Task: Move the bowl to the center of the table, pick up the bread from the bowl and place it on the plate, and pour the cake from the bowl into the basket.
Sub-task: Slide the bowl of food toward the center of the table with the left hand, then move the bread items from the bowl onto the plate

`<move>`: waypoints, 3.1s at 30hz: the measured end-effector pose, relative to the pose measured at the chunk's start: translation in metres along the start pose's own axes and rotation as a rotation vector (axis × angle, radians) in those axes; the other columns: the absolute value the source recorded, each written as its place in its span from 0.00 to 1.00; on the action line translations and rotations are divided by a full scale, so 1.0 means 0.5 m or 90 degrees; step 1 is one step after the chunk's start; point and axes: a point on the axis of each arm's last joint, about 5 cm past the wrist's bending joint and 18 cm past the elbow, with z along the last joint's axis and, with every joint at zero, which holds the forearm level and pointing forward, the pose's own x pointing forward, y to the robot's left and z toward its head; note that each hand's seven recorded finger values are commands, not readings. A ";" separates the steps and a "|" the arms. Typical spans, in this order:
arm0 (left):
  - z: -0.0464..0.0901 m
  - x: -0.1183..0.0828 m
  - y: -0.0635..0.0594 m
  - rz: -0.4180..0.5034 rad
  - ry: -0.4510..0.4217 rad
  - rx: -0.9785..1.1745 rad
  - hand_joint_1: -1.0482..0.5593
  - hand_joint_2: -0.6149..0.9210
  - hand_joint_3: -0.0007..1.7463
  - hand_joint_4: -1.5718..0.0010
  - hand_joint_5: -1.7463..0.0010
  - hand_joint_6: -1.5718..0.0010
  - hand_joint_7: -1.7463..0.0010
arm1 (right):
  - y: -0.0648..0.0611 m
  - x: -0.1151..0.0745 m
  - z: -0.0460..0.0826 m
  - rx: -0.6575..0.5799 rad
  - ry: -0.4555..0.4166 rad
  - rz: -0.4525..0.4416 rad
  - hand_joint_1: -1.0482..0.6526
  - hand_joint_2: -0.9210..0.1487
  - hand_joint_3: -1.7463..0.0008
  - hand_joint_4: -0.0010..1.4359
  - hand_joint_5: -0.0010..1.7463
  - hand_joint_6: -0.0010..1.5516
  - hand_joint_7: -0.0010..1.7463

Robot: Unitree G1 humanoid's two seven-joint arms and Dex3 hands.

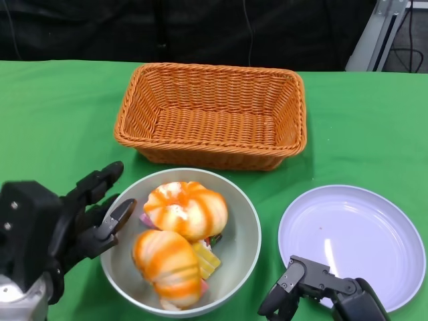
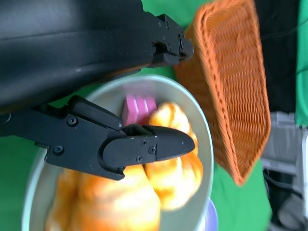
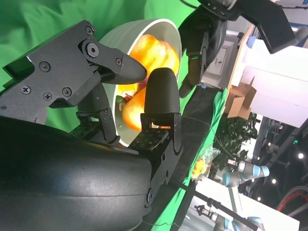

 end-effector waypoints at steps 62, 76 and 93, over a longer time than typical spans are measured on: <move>-0.062 -0.006 0.093 0.132 -0.269 -0.019 0.52 0.89 0.35 0.51 0.15 0.45 0.36 | -0.077 0.129 0.132 -0.459 -0.097 0.085 0.23 0.01 1.00 0.35 0.13 0.33 0.00; -0.063 -0.005 0.088 0.111 -0.285 0.008 0.53 0.91 0.34 0.50 0.16 0.44 0.37 | -0.019 0.201 0.046 -0.568 -0.025 0.143 0.16 0.00 0.99 0.36 0.08 0.30 0.00; -0.063 -0.003 0.082 0.104 -0.285 0.022 0.56 0.91 0.34 0.50 0.16 0.45 0.36 | 0.039 0.254 0.025 -0.608 -0.043 0.182 0.17 0.01 0.99 0.38 0.05 0.31 0.00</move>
